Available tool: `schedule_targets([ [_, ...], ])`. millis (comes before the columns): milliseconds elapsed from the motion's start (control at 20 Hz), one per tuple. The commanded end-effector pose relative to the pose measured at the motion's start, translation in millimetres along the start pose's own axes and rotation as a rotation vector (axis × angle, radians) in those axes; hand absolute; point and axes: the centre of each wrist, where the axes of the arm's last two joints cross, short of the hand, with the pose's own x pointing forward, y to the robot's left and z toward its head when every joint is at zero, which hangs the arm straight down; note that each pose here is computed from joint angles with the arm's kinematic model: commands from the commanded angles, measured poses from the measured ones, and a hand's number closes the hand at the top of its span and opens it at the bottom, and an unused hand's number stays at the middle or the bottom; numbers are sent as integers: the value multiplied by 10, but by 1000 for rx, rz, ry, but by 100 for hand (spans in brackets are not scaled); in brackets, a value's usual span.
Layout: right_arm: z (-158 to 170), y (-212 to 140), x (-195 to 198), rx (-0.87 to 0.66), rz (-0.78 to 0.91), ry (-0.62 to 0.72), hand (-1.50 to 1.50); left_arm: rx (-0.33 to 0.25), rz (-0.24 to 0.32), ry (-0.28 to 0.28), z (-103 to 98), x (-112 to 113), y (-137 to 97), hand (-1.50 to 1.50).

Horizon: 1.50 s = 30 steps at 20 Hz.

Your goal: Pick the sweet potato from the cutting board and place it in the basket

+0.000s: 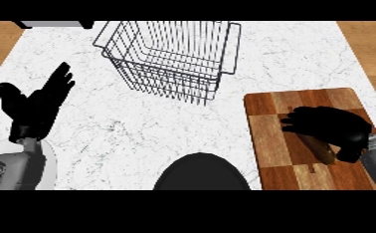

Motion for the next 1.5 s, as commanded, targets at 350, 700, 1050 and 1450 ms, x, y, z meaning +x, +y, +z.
schedule_targets([
  [350,-261,202,136,62,127,-53,150,1,1,2,-58,0,-109,0],
  [700,-682,21,601,-9,33,-7,150,11,-6,-7,25,32,-50,0],
  [1050,-1463,-58,1400,-280,-359,37,150,19,9,10,-15,8,-43,0],
  [1450,-1307,-258,1577,-535,-555,36,150,14,20,15,-13,-24,-52,0],
])
